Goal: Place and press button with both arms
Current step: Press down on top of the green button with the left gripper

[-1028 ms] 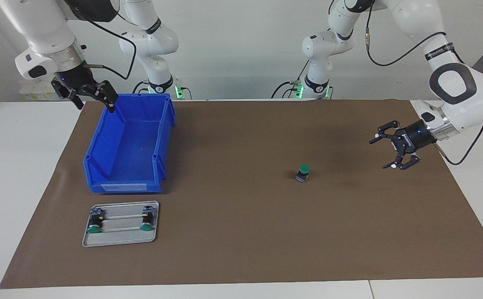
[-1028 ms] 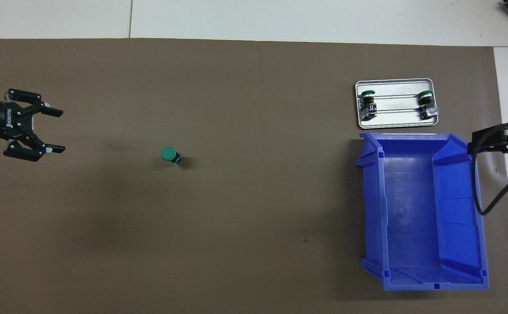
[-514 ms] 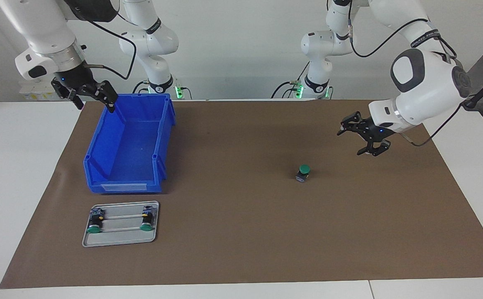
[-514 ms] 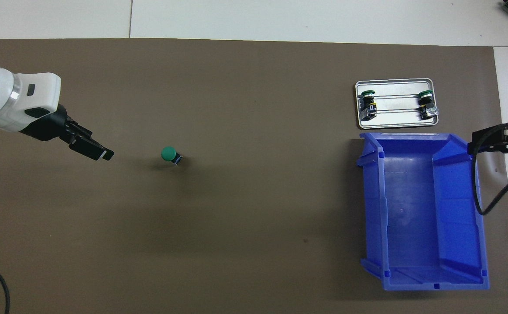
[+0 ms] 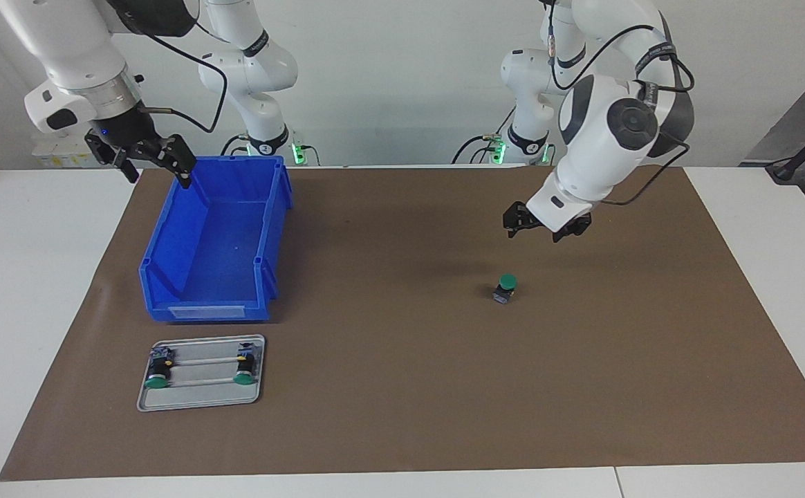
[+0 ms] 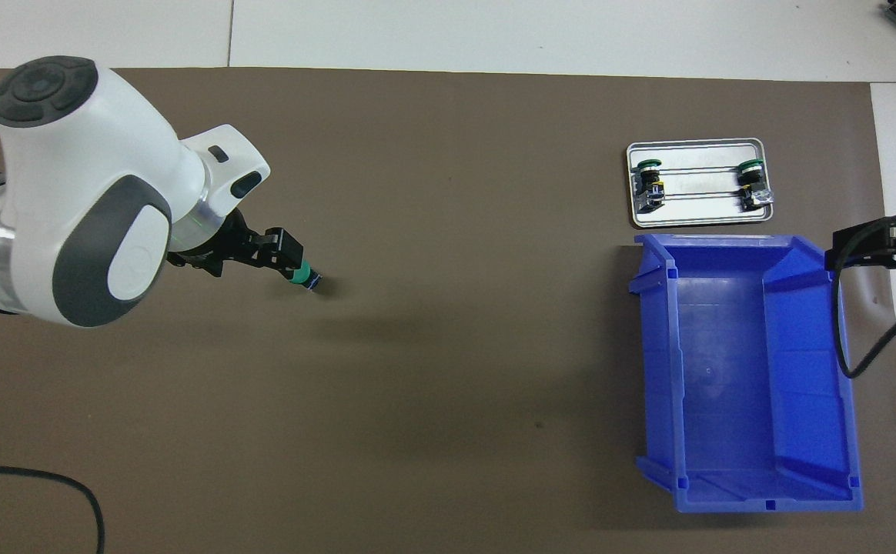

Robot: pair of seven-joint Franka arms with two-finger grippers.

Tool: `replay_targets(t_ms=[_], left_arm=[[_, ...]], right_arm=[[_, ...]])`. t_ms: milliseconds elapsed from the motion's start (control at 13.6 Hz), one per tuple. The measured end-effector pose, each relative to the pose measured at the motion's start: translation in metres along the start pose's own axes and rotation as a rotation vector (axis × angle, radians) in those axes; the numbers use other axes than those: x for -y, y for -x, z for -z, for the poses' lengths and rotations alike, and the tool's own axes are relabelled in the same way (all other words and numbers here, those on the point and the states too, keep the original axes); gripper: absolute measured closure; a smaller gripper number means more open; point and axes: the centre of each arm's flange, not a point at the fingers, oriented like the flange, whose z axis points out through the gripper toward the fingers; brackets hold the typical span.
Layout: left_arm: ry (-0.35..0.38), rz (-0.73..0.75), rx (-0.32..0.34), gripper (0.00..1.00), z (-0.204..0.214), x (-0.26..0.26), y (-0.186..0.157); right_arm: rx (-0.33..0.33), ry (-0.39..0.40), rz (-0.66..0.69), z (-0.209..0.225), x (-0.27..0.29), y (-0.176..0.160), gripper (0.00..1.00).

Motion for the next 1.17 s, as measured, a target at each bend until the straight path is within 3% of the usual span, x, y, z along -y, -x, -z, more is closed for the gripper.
replay_targets(t_ms=[73,147,440,661,881,1175], left_arm=[[0.004,0.035,-0.025,0.04,-0.003,-0.003,-0.002],[0.012,0.055,-0.052,0.12,-0.009,-0.001,-0.006],[0.047,0.078,-0.173,0.63,-0.040,0.007,-0.016],[0.047,0.078,-0.185,0.98,-0.047,0.009,-0.012],[-0.002,0.057,-0.197,0.99,-0.055,0.013,-0.010],[-0.009,0.053,-0.213,0.99,-0.075,0.017,-0.009]], right_arm=[[0.000,0.000,0.000,0.000,0.000,0.000,0.00],[-0.001,0.000,0.000,0.000,0.000,0.000,0.00],[-0.003,0.000,0.001,0.000,0.000,0.000,0.00],[-0.003,0.000,0.001,0.000,0.000,0.000,0.00],[-0.003,0.000,0.000,0.000,0.000,0.000,0.00],[-0.003,0.000,0.000,0.000,0.000,0.000,0.00]])
